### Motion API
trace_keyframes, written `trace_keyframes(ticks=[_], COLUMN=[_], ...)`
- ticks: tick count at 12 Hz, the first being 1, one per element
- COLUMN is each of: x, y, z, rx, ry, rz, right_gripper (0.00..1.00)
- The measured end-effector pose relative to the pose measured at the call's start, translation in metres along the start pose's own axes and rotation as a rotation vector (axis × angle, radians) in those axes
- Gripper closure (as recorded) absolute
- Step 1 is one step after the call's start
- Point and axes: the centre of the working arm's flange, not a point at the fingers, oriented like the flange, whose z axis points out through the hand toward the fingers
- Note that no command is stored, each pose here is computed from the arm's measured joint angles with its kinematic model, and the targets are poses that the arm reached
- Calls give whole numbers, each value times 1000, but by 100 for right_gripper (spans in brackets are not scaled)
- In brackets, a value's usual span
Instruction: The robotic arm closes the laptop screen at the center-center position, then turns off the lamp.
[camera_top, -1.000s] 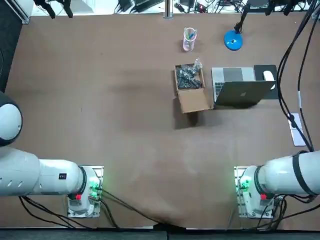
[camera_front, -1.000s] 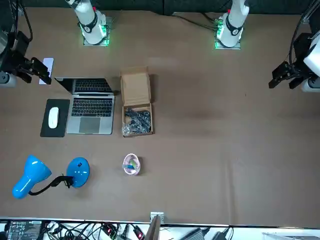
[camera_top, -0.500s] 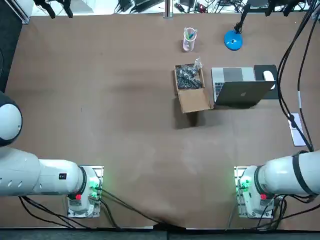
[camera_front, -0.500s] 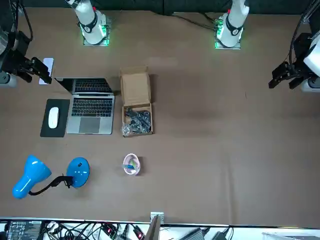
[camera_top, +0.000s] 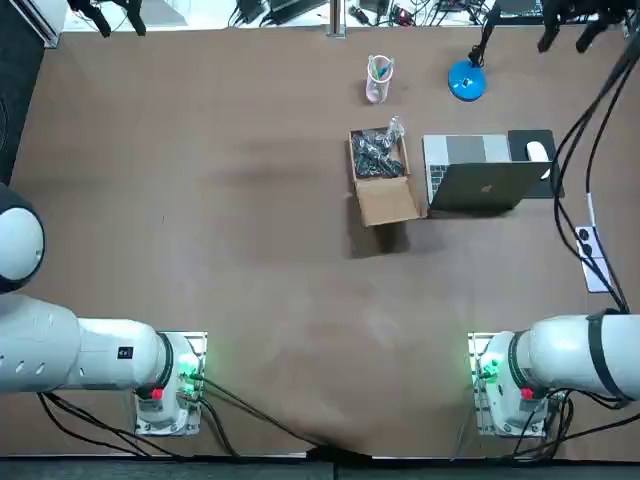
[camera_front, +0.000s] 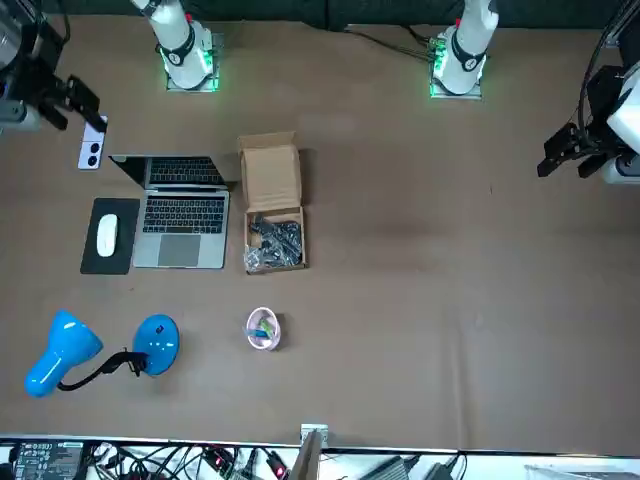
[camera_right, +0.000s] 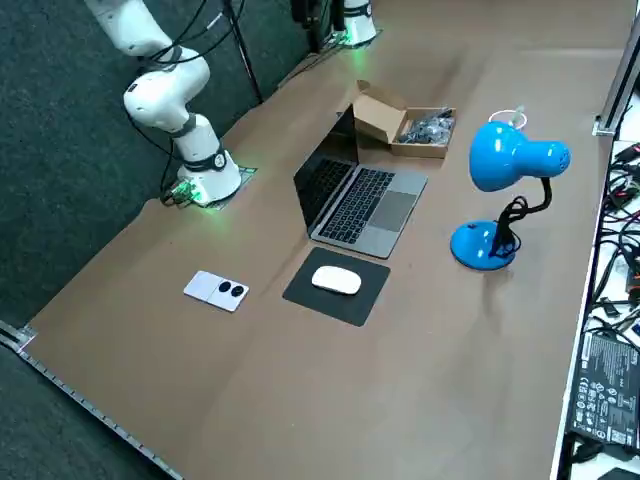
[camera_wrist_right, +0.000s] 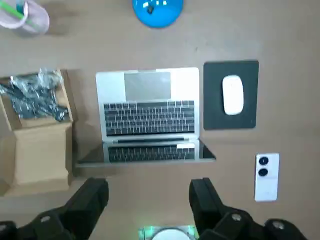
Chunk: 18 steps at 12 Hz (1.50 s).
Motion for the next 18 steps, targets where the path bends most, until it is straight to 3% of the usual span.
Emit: trace_keyframes(ticks=[2,8,16,18], x=[-43,-113,-109,-107], y=[2,-20,-20,-19], z=[12,68,105,114], rx=[-4,-42,-13,-11], ry=[-11,6,-45,-56], rz=[2,-34,-20,-18], right_gripper=[0,0,3,27])
